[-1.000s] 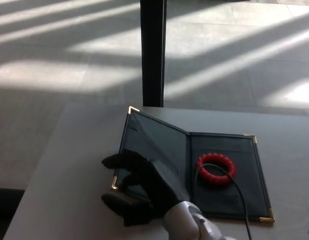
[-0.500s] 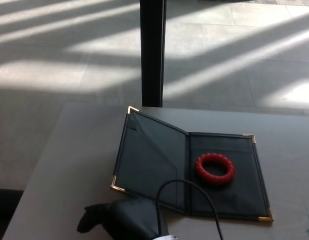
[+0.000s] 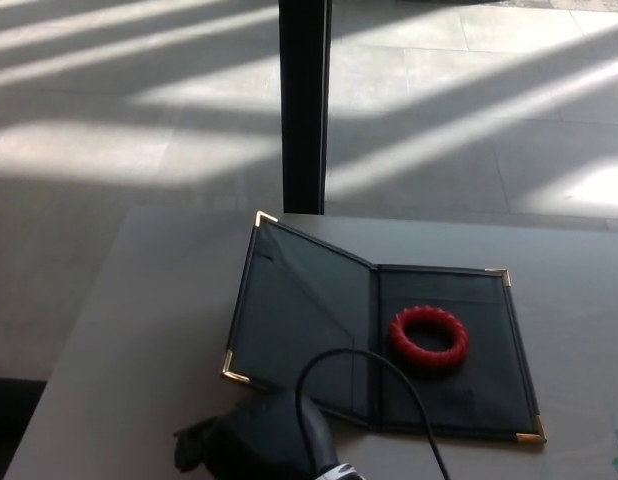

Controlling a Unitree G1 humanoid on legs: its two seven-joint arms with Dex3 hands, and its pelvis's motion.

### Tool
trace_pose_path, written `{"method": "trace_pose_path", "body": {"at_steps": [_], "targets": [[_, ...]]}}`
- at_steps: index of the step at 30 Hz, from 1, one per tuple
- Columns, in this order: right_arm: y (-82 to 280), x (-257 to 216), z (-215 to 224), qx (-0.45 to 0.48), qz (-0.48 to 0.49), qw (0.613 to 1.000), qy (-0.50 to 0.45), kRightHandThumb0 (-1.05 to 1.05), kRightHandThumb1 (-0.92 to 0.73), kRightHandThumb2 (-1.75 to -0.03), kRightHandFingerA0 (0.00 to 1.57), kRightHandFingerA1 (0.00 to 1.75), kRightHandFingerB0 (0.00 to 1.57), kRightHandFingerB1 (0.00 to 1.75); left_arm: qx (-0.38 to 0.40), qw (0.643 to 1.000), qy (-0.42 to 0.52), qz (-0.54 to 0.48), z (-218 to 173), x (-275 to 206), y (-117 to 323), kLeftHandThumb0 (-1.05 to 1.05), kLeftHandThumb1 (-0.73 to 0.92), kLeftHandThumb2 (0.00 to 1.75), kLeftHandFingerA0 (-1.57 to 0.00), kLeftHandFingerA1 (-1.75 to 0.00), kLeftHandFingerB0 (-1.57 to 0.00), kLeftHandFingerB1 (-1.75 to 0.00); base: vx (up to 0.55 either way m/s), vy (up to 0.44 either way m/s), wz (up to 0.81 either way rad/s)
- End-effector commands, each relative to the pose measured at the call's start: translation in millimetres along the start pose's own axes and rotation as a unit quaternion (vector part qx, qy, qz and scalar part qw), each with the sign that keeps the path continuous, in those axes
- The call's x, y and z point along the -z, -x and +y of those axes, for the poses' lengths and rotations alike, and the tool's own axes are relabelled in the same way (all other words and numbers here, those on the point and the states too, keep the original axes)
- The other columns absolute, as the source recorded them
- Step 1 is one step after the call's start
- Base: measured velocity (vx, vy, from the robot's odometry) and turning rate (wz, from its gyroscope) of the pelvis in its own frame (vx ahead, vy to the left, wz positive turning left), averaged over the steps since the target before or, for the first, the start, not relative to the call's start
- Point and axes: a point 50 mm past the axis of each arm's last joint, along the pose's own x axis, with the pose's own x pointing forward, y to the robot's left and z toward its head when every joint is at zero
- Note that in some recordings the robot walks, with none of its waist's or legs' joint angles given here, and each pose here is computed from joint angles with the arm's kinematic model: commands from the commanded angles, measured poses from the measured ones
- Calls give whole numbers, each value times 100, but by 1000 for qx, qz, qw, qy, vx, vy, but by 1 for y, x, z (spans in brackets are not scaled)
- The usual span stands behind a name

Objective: There is a diary kept infront of the robot and the robot uses its right hand to grab its cover and puses it to the left to open it.

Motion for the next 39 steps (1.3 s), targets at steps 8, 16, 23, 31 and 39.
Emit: {"method": "trace_pose_path", "body": {"at_steps": [8, 16, 23, 31, 39], "targets": [[-14, -74, -131, 80, -121, 965, -220, -57, -58, -64, 61, 82, 58, 72, -21, 1000, -14, 8, 12, 5, 0, -96, 92, 96, -54, -102, -42, -84, 0, 0, 0], [29, -19, -204, 153, -119, 901, -387, -53, -50, -100, 64, 83, 44, 70, -31, 999, -19, 12, 17, 9, 1, -94, 92, 97, -55, -102, -46, -86, 0, 0, 0], [86, 72, -218, 243, -46, 906, -344, -49, -75, -61, 54, 67, 51, 56, -39, 999, -23, 15, 24, 11, 2, -92, 92, 97, -53, -99, -43, -83, 0, 0, 0], [157, 151, -221, 330, 69, 882, -330, -51, -74, -62, 59, 63, 53, 52, -35, 999, -4, 13, 25, 11, 2, -93, 92, 98, -51, -103, -44, -88, 0, 0, 0], [243, 214, -197, 392, 246, 830, -312, -43, -74, -62, 57, 58, 50, 49, -45, 999, -9, 17, 28, 13, 2, -94, 92, 95, -54, -103, -45, -87, 0, 0, 0]]}}
